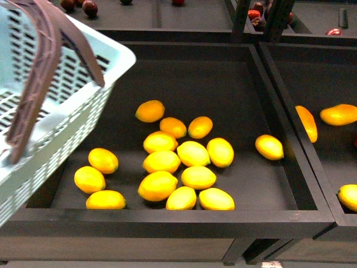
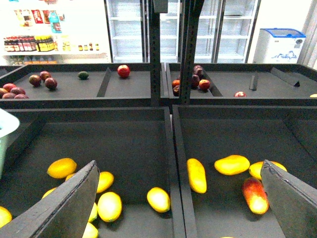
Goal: Pick mango and avocado into basket
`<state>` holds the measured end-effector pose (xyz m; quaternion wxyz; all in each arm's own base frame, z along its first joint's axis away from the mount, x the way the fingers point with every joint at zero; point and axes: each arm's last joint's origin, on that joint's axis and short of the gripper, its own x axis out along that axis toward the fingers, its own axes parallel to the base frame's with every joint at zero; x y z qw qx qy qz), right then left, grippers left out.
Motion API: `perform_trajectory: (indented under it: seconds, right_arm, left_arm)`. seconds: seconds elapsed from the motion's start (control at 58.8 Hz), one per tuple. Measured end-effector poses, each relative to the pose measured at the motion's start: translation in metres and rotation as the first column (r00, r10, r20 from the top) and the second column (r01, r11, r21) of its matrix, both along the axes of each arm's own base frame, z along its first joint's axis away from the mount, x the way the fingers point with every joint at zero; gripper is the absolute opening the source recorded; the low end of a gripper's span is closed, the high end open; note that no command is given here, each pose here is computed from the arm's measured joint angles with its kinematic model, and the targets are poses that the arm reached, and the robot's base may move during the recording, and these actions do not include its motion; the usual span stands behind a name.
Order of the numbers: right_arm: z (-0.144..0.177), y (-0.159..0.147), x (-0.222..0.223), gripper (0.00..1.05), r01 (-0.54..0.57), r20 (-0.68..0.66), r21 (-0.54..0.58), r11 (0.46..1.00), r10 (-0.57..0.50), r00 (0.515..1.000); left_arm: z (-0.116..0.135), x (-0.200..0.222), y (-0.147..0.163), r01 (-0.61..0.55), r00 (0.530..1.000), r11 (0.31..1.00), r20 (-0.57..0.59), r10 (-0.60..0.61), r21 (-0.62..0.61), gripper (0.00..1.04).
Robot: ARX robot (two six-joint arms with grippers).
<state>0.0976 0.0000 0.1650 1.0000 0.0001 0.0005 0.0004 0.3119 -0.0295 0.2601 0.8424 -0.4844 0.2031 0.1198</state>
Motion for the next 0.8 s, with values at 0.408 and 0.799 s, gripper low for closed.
perform_trajectory:
  seconds: [0.408, 0.799]
  right_arm:
    - [0.000, 0.000, 0.000, 0.97, 0.000, 0.000, 0.000, 1.000, 0.000, 1.000]
    - [0.000, 0.000, 0.000, 0.97, 0.000, 0.000, 0.000, 1.000, 0.000, 1.000]
  left_arm:
    - [-0.030, 0.094, -0.083, 0.385, 0.919, 0.920, -0.061, -0.389, -0.075, 0.06]
    - [-0.018, 0.081, -0.162, 0.610, 0.791, 0.790, -0.017, -0.612, -0.063, 0.06]
